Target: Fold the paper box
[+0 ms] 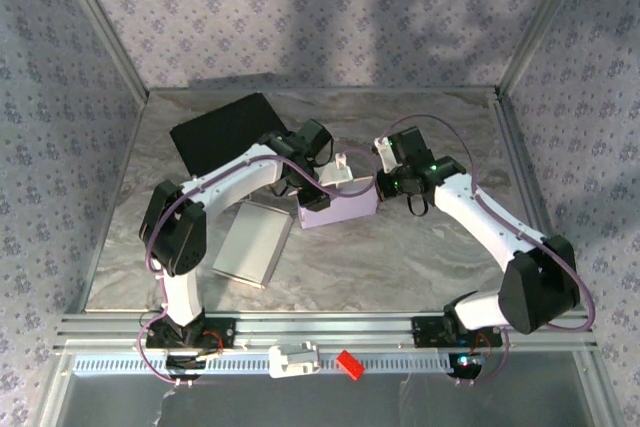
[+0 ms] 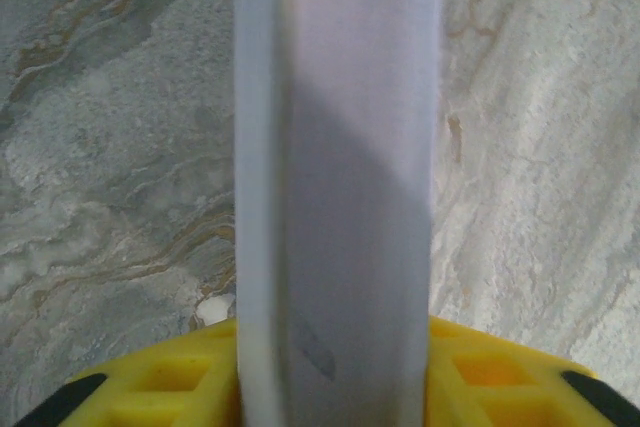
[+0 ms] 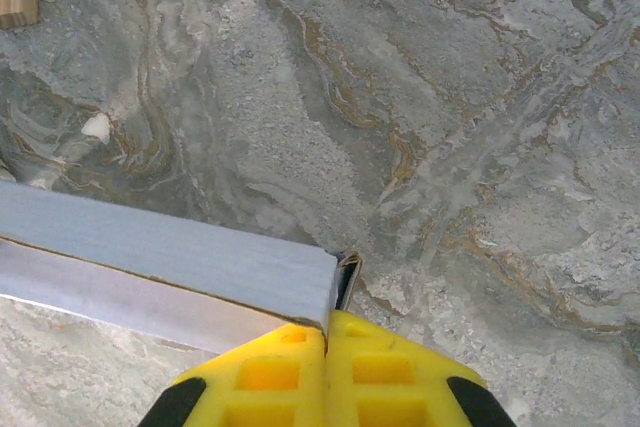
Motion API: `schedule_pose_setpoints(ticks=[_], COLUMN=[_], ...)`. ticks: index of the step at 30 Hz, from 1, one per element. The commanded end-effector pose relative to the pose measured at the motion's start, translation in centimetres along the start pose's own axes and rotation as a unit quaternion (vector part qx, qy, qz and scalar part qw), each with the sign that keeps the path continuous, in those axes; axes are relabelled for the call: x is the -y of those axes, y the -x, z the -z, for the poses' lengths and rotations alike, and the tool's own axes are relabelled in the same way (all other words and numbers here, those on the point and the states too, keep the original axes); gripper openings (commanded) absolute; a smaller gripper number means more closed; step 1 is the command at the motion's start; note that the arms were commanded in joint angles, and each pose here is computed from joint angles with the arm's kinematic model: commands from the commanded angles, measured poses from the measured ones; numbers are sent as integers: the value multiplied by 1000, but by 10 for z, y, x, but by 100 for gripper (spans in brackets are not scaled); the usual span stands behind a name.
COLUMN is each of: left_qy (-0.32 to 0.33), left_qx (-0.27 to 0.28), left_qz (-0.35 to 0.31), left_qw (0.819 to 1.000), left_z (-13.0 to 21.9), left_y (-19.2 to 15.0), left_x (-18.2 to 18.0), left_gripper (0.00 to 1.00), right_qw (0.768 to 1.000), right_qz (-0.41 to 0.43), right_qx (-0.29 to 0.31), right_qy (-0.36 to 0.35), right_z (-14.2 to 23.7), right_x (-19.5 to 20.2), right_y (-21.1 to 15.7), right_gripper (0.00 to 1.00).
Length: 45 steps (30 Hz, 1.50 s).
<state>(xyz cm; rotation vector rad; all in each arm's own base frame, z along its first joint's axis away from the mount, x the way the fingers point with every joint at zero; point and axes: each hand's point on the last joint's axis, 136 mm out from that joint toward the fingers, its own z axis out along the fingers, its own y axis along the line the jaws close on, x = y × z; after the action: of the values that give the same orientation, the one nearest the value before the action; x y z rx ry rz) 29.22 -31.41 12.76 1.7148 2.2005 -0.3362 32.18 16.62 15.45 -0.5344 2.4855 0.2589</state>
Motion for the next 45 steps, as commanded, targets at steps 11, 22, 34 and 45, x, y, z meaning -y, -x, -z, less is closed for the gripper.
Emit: schedule_pose_setpoints(ticks=[11, 22, 34, 45], left_qy=[56, 80, 108, 56], left_qx=[89, 134, 81, 27], left_qz=[59, 93, 198, 226], left_qw=[993, 983, 971, 972], left_z=[40, 70, 102, 92], left_y=[20, 21, -26, -56], left_x=[-11, -7, 3, 18], left_gripper=[53, 57, 46, 45], right_qw=[999, 999, 999, 998], right_qz=[-16, -27, -26, -25], right_qx=[-26, -36, -38, -46], right_qy=[-22, -22, -20, -17], right_z=[0, 3, 3, 1], right_x=[2, 1, -2, -3], right_y=[-16, -8, -4, -3], right_gripper=[0, 0, 0, 0])
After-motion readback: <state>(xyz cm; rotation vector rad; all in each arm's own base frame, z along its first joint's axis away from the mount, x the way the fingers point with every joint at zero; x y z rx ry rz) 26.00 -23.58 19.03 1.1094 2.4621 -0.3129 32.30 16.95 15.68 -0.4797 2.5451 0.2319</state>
